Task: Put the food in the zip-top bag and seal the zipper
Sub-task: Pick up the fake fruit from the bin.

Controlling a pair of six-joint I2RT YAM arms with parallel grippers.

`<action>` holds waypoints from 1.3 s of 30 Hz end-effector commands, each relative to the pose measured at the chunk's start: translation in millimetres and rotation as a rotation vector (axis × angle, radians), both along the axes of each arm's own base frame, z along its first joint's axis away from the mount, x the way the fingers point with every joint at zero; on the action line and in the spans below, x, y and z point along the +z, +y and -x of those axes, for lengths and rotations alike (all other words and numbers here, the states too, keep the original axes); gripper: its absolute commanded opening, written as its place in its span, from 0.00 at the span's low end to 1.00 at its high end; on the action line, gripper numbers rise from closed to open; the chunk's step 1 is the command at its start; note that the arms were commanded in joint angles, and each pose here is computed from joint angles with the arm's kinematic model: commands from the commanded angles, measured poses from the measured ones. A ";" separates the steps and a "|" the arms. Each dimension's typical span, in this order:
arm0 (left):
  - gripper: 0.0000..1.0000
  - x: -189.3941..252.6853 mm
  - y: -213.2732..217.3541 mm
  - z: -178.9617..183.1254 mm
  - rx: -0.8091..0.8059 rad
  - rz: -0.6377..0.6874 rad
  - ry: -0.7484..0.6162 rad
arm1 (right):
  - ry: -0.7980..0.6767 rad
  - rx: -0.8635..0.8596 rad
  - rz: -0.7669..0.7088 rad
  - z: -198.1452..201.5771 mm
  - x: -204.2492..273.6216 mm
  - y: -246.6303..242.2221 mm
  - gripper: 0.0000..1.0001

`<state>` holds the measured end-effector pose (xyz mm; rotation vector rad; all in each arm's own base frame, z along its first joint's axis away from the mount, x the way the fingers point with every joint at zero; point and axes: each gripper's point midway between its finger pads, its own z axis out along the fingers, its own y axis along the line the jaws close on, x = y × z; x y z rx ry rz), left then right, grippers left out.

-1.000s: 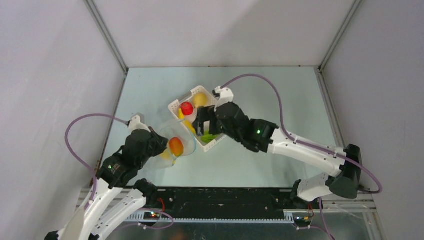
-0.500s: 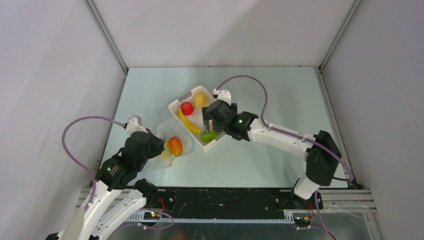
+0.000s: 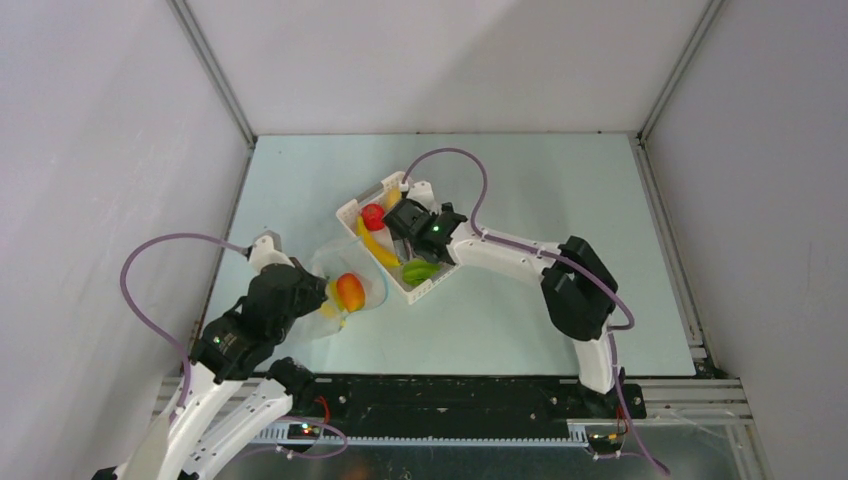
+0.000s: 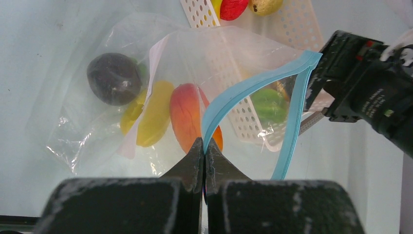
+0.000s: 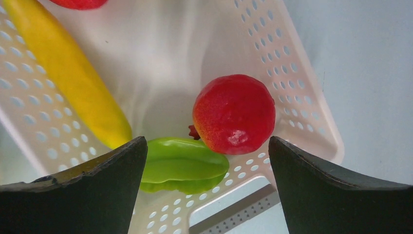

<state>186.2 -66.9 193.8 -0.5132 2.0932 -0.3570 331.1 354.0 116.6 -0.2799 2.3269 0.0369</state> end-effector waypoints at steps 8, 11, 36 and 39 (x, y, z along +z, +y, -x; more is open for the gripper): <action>0.00 11.9 14.0 7.7 0.028 -0.008 -0.055 | -0.012 -0.070 0.055 -19.6 -26.2 -3.4 0.99; 0.00 12.2 16.7 10.8 0.029 -0.013 -0.053 | -0.003 -0.081 0.037 -25.6 -34.4 -3.2 0.99; 0.00 11.1 13.2 13.1 0.011 0.003 -0.050 | -0.024 -0.104 -0.060 -47.2 -57.0 10.0 0.74; 0.00 11.8 13.1 13.4 0.010 0.006 -0.053 | -0.036 -0.101 -0.081 -46.2 -45.6 9.7 0.62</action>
